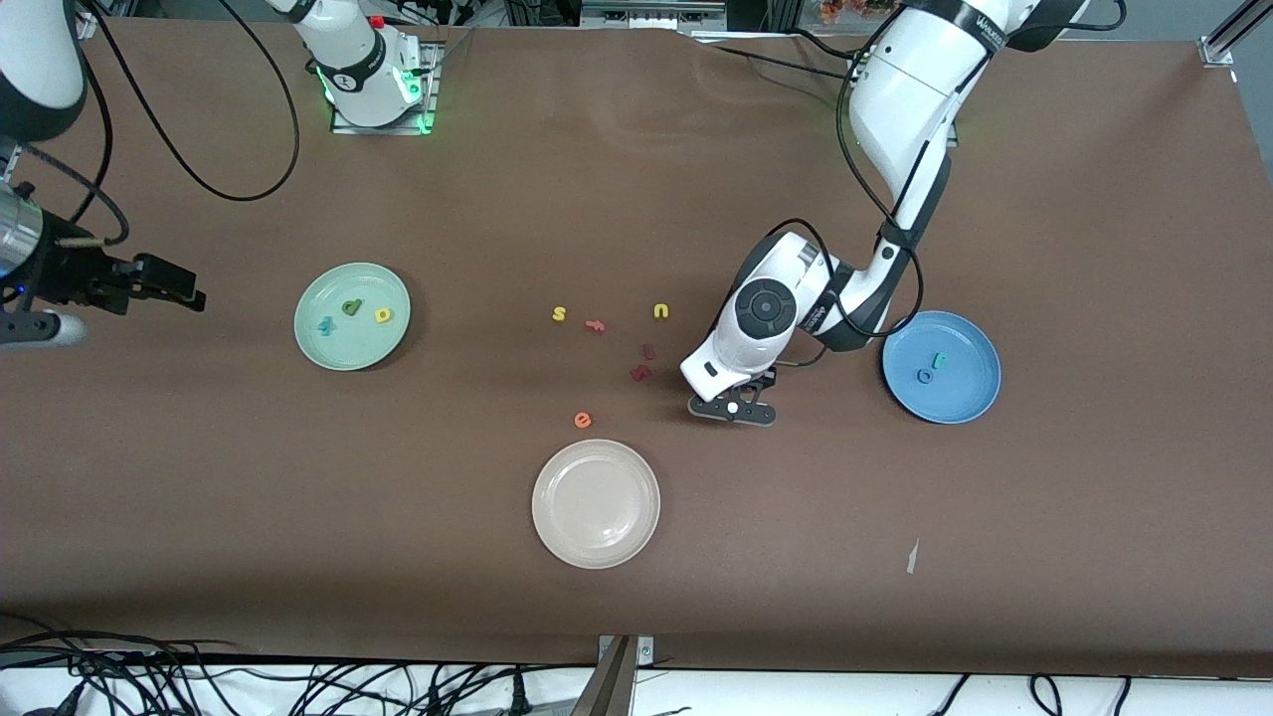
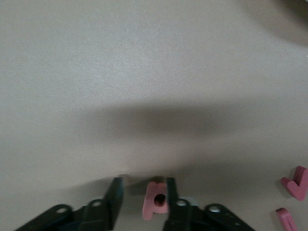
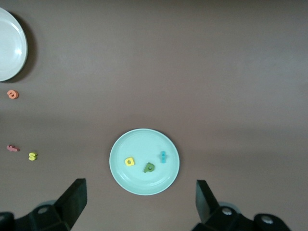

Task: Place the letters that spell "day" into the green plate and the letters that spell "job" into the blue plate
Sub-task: 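Lift pink p with the left gripper and carry it toward the blue plate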

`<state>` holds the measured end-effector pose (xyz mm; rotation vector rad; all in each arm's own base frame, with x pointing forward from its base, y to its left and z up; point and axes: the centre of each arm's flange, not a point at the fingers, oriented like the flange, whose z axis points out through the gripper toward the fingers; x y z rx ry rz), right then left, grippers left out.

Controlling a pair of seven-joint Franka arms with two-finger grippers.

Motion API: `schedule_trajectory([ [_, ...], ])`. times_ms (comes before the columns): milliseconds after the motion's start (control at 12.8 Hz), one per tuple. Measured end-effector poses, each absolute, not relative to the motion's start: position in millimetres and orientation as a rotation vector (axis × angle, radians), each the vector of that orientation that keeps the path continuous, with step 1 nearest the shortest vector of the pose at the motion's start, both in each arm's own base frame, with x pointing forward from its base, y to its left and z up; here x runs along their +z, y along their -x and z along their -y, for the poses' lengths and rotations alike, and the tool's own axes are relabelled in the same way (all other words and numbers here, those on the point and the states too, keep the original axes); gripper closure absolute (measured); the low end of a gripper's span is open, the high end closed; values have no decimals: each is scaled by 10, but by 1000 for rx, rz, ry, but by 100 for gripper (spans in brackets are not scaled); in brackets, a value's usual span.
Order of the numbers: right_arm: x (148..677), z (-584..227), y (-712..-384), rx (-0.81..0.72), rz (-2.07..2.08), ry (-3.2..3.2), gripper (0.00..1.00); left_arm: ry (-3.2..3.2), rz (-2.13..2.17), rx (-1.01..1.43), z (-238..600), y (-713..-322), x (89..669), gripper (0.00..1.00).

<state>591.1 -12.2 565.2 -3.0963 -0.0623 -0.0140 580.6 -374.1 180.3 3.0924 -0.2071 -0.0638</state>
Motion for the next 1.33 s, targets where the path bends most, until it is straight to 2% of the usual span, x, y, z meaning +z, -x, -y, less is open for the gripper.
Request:
schedule_trajectory([
  [156,5863,95,-5555,-42,91,3138,0,-3093,205,-64,3794,-5773,1805,70],
  [234,5895,45,-5433,-44,115,3159,0,-3093,205,-64,3813,-5763,1807,76],
  [312,5889,-5,-5364,-38,130,3165,0,-3093,203,-64,3818,-5760,1807,78],
  [937,5772,20,-5555,11,116,3151,0,-3104,187,-86,3800,-5772,1819,75],
  [1171,5707,103,-5586,29,92,3150,0,-3110,139,-91,3799,-5774,1823,44],
  [1327,5711,114,-5606,21,89,3150,0,-3111,123,-92,3804,-5772,1826,41],
])
